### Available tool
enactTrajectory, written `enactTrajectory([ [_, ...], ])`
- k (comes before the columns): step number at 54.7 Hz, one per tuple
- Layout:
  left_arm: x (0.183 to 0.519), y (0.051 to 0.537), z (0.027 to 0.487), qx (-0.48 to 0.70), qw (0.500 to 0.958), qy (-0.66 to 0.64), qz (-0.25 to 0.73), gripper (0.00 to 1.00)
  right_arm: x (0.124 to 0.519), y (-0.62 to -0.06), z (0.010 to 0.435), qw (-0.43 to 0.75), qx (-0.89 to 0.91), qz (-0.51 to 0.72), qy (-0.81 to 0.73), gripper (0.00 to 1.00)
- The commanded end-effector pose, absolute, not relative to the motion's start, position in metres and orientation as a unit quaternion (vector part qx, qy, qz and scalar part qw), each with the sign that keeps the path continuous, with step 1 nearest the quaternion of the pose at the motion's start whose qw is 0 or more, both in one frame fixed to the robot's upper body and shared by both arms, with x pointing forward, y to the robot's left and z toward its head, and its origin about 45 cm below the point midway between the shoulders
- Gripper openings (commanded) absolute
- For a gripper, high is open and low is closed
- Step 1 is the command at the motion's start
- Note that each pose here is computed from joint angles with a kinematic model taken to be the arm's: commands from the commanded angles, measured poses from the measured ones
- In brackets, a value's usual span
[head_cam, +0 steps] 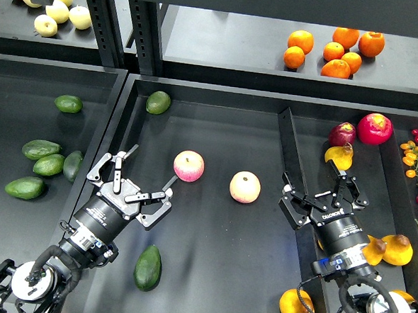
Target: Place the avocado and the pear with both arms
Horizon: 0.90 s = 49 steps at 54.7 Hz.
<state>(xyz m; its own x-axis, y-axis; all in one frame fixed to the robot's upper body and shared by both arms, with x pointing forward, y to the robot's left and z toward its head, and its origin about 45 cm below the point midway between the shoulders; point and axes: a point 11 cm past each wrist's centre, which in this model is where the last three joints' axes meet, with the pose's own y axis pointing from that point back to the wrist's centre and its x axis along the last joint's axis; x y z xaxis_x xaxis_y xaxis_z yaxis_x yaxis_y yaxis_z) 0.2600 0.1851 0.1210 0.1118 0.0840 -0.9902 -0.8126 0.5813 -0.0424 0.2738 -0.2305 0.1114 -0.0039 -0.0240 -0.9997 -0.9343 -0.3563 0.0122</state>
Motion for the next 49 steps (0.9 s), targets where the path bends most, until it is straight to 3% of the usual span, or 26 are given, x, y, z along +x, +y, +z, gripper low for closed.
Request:
enactTrajectory([
  [1,0.258,0.183,0.12,-0.312,0.676,0.581,0.329,1.0,0.273,-0.229,0.111,0.392,-0.586,0.58,0.408,1.0],
  [49,0.256,0.167,0.126,-0.286,0.697,0.588,0.295,1.0,0.274,-0.236,0.113,0.397,-0.584,0.574,0.415,1.0],
])
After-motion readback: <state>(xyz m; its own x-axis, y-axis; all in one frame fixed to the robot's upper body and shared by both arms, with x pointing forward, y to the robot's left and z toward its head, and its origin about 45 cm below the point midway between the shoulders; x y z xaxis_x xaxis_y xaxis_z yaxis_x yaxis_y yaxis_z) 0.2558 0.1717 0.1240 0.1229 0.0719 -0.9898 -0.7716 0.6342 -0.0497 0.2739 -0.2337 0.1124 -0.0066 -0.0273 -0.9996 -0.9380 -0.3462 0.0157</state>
